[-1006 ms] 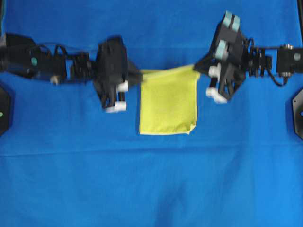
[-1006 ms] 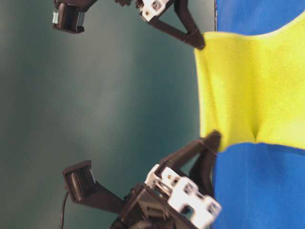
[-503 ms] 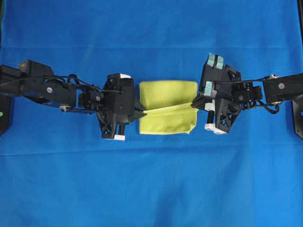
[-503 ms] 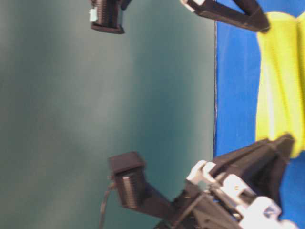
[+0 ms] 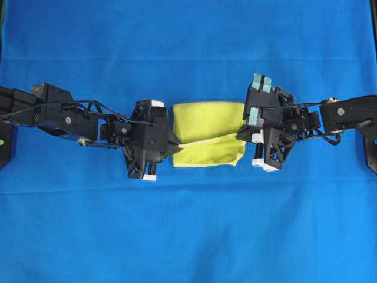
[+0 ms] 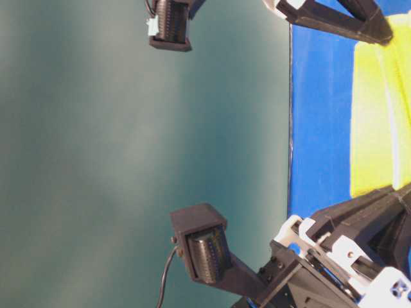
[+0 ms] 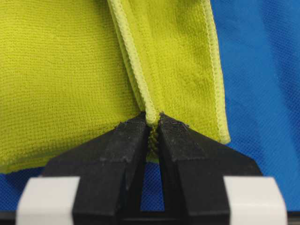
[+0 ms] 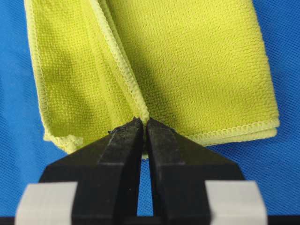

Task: Fold the yellow towel.
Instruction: 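Release the towel and pull both grippers outward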

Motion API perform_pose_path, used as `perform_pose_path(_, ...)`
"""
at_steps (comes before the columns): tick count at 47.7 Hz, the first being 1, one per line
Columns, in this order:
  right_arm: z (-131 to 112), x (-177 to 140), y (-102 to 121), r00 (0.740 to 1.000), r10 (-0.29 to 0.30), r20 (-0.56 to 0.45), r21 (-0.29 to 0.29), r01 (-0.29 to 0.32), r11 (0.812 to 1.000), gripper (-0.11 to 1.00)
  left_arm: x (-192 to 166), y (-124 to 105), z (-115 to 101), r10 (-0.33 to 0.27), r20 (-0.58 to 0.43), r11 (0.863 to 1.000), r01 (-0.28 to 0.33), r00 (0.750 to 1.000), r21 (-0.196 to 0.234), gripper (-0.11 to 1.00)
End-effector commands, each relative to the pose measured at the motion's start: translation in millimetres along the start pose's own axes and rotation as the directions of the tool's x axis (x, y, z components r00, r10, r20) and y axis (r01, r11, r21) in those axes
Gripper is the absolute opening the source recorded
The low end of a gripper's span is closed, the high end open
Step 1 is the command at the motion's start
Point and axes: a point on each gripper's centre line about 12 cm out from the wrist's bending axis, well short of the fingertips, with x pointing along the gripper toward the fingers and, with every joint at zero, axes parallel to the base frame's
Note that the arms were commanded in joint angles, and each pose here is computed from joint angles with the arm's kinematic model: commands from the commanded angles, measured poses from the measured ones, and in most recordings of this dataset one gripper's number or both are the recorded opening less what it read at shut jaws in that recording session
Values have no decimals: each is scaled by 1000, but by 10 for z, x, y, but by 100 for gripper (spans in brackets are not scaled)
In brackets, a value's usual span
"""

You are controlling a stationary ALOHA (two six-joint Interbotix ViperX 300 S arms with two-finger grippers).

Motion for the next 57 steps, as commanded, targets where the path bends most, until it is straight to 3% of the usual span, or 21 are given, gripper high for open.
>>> perform_pose_path(1,86,-16,62,999,17,29,-6,-17,1000,7,-24,-22,98,-1,40,1000,1,999,3,9)
perform_pose_path(4,100,-17,85,999,22,32,-11,-22,1000,21,-30,-19,116,0,46,1000,0,999,3,19)
perform_pose_path(10,151,-56,121,999,26,43,-19,-26,999,56,-68,-13,170,1,57,1000,-1,998,6,51)
perform_pose_path(13,180,-96,138,998,28,52,-24,-27,999,66,-110,-8,207,2,65,1000,-2,998,5,62)
perform_pose_path(20,295,-290,196,995,35,91,-34,-32,999,59,-298,-14,338,-2,87,1000,1,996,7,61)
perform_pose_path(34,442,-892,362,976,81,202,-71,-68,995,59,-926,-136,650,-37,144,999,32,989,35,57)
perform_pose_path(47,439,-1503,290,916,124,382,-90,-97,991,59,-1574,-99,701,-24,276,999,15,961,35,56)
perform_pose_path(57,322,-1887,176,859,128,496,-116,-80,990,59,-2018,-72,542,-5,384,1000,-5,923,25,56)
